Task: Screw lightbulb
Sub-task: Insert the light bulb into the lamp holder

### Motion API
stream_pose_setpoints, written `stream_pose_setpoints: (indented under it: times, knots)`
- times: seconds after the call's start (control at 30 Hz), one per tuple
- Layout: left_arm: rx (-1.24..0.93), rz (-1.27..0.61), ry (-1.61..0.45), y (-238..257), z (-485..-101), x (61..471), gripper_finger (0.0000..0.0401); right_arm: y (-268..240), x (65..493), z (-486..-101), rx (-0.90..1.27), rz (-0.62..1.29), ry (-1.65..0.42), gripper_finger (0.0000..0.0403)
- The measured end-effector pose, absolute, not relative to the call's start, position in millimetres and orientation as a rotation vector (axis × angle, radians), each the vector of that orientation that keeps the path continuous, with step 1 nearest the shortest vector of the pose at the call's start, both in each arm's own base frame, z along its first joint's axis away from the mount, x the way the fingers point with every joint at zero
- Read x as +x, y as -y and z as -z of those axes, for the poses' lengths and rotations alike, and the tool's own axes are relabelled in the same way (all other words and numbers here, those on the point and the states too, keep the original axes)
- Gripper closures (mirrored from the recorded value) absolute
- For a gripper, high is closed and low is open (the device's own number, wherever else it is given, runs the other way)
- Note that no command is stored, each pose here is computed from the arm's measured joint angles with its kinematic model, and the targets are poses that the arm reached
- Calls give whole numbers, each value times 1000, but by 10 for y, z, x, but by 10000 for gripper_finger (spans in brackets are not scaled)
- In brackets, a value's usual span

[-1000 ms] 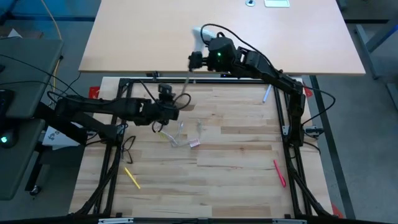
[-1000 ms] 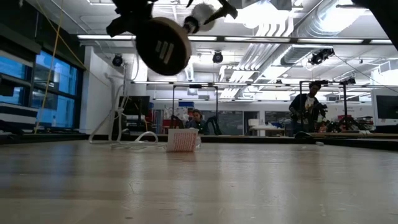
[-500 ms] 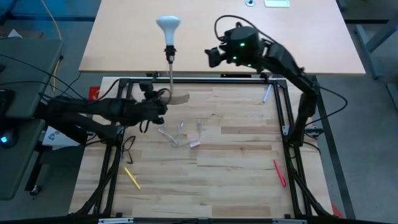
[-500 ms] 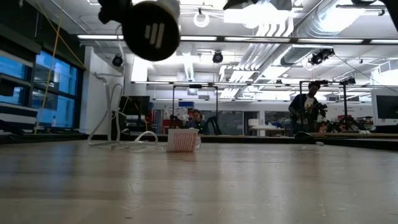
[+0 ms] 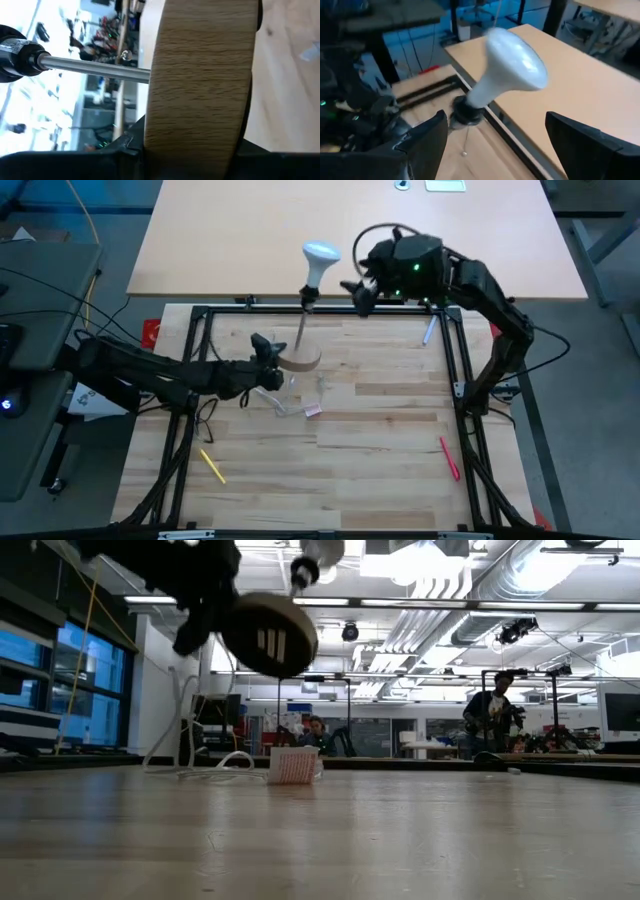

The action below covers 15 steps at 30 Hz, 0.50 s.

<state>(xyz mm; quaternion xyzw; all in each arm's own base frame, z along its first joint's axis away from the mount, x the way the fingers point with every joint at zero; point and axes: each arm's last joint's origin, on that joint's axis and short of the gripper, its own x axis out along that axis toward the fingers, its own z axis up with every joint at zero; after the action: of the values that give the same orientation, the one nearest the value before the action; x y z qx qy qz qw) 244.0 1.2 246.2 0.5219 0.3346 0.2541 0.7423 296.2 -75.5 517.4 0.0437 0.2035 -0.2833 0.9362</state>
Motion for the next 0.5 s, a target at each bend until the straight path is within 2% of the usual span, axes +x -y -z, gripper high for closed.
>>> stream_pose_setpoints:
  times: [0.3, 0.5]
  knots:
    - [1076, -575, -798, -115, -1803, 2394, 294, 544, 3271, -4636, -73, 621, -637, 78]
    - [1140, -579, -778, -109, -1858, 2369, 294, 562, 3380, -4355, -82, 622, -706, 78]
